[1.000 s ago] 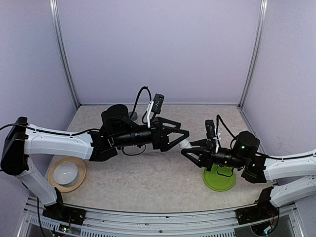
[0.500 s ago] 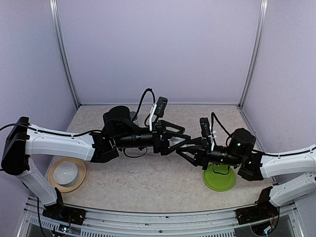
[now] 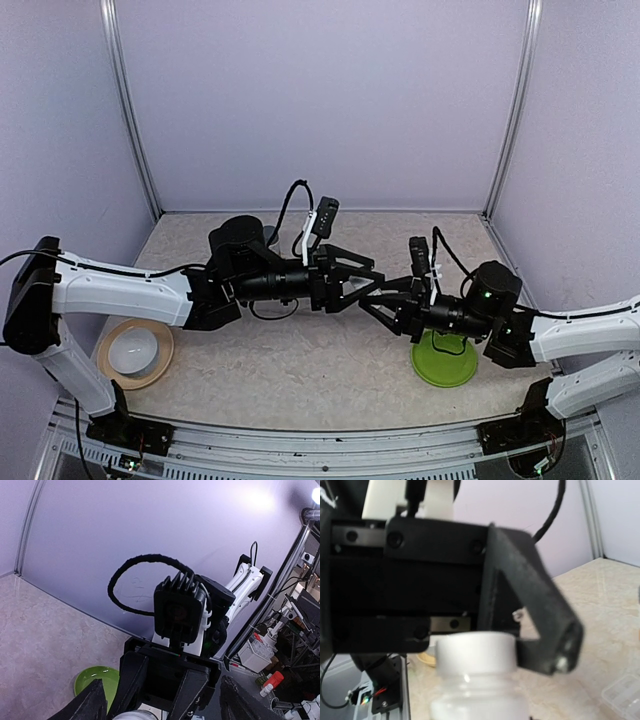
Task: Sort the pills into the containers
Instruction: Unscrew the lid of the pill bottle from the pill bottle.
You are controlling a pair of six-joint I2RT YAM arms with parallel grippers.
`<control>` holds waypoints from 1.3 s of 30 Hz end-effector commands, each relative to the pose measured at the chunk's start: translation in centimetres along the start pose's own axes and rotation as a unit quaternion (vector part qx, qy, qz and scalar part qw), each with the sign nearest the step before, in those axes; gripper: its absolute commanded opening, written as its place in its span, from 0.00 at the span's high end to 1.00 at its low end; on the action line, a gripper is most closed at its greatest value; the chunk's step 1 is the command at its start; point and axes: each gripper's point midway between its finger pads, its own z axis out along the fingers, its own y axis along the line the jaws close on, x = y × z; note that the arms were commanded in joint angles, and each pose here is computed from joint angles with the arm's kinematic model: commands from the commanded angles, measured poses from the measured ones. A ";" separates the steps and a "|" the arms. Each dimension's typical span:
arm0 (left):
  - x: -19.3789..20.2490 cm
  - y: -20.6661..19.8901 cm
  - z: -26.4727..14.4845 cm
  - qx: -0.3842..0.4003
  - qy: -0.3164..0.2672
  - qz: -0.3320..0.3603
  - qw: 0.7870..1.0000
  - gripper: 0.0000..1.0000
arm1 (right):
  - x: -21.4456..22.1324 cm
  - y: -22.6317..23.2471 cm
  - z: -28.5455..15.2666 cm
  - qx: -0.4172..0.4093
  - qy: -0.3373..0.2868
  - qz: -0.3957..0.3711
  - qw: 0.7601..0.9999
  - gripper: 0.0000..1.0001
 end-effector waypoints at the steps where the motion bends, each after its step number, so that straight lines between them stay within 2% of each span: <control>1: -0.2 -0.5 -0.4 0.003 -0.008 0.011 1.000 0.25 | -0.9 -0.6 -0.8 0.032 -0.023 -0.003 0.999 0.92; 19: -1.0 0.8 -1.6 -0.028 -0.032 0.005 0.999 0.39 | -0.1 -0.8 -1.1 0.037 -0.009 -0.009 0.999 0.92; 30: -0.9 1.2 -1.5 -0.030 -0.030 -0.002 0.999 0.60 | 0.0 -0.6 -1.1 0.031 -0.007 -0.010 0.999 0.92; 39: -0.5 1.4 -1.3 -0.029 -0.021 -0.007 0.999 0.66 | -0.1 -0.6 -1.0 0.029 -0.008 -0.011 0.999 0.91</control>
